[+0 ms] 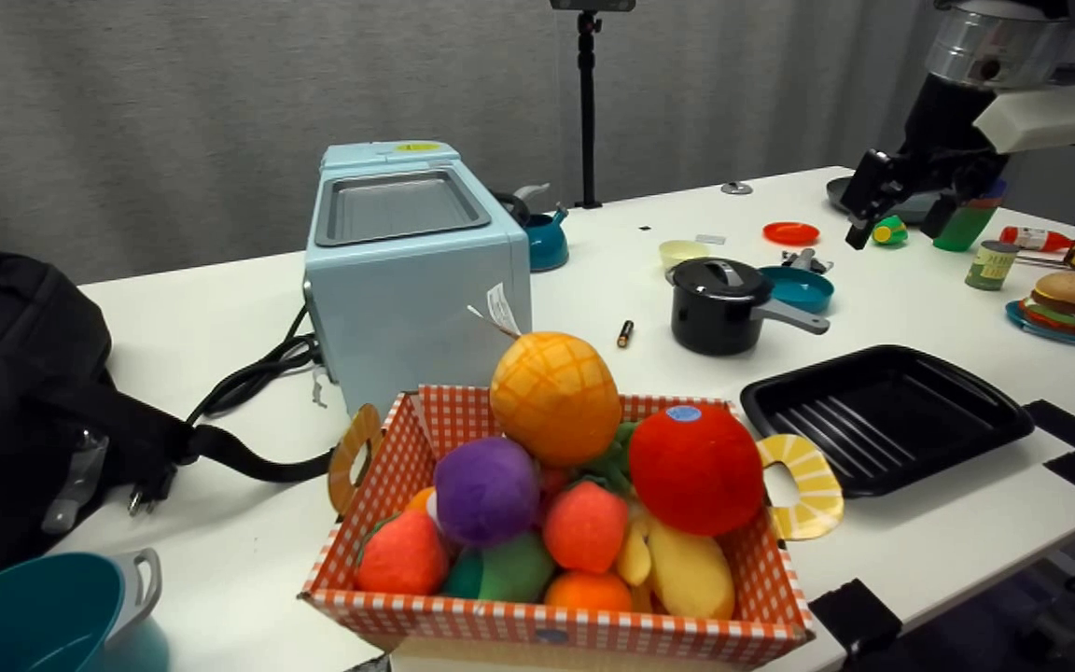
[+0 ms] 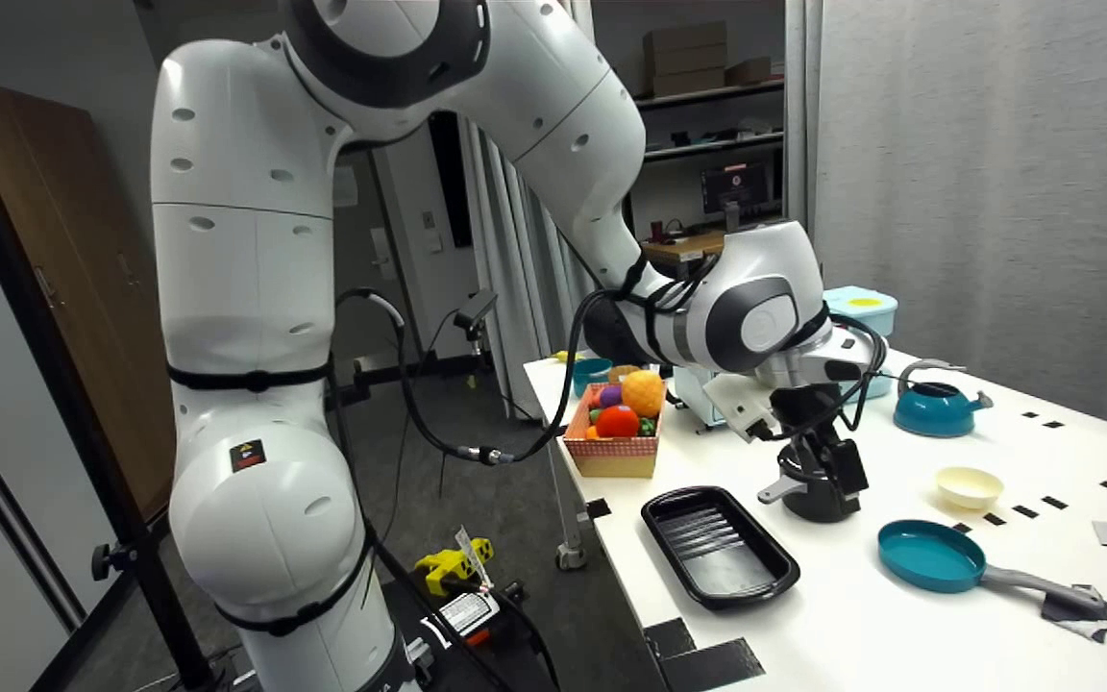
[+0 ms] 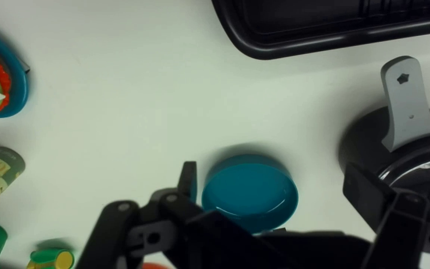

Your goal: Take the lid on the pan and put it on the pot

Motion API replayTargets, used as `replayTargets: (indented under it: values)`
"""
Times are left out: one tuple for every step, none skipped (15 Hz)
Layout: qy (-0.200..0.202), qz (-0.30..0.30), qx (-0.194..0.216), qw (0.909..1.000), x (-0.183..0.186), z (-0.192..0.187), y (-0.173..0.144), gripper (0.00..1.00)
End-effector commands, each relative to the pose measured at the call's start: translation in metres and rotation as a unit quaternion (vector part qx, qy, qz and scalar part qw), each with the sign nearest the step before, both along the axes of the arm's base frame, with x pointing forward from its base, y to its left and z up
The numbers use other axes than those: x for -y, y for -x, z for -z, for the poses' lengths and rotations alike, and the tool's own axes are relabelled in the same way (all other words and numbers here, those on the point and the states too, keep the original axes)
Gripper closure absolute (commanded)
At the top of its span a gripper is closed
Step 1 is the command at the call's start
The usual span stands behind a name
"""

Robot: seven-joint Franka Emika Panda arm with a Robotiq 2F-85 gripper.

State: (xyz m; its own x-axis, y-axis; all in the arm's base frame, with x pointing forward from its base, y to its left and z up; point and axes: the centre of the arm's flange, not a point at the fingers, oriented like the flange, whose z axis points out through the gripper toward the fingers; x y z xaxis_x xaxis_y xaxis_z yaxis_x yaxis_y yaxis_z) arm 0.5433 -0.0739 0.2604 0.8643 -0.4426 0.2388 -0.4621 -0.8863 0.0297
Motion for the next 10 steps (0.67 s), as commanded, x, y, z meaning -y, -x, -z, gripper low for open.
replayTargets:
  values:
    - [-0.001, 0.0, 0.009, 1.0, 0.0007, -0.0014, 0.0031, 0.0]
    - [-0.002, 0.0, 0.015, 0.9999, 0.001, -0.0025, 0.0059, 0.0]
    - [-0.003, 0.0, 0.017, 0.9998, 0.0011, -0.003, 0.008, 0.0]
    - [-0.003, 0.0, 0.018, 0.9998, 0.001, -0.0037, 0.0089, 0.0]
    - [-0.003, 0.0, 0.018, 0.9998, 0.0008, -0.0043, 0.0092, 0.0]
    - [-0.004, 0.0, 0.018, 0.9998, 0.0007, -0.0045, 0.0094, 0.0]
    - [-0.004, 0.0, 0.018, 0.9998, 0.0007, -0.0045, 0.0096, 0.0]
    - [-0.004, 0.0, 0.018, 0.9998, 0.0006, -0.0044, 0.0098, 0.0]
    - [-0.004, 0.0, 0.018, 0.9998, 0.0006, -0.0043, 0.01, 0.0]
    - [-0.004, 0.0, 0.017, 0.9998, 0.0006, -0.0042, 0.0101, 0.0]
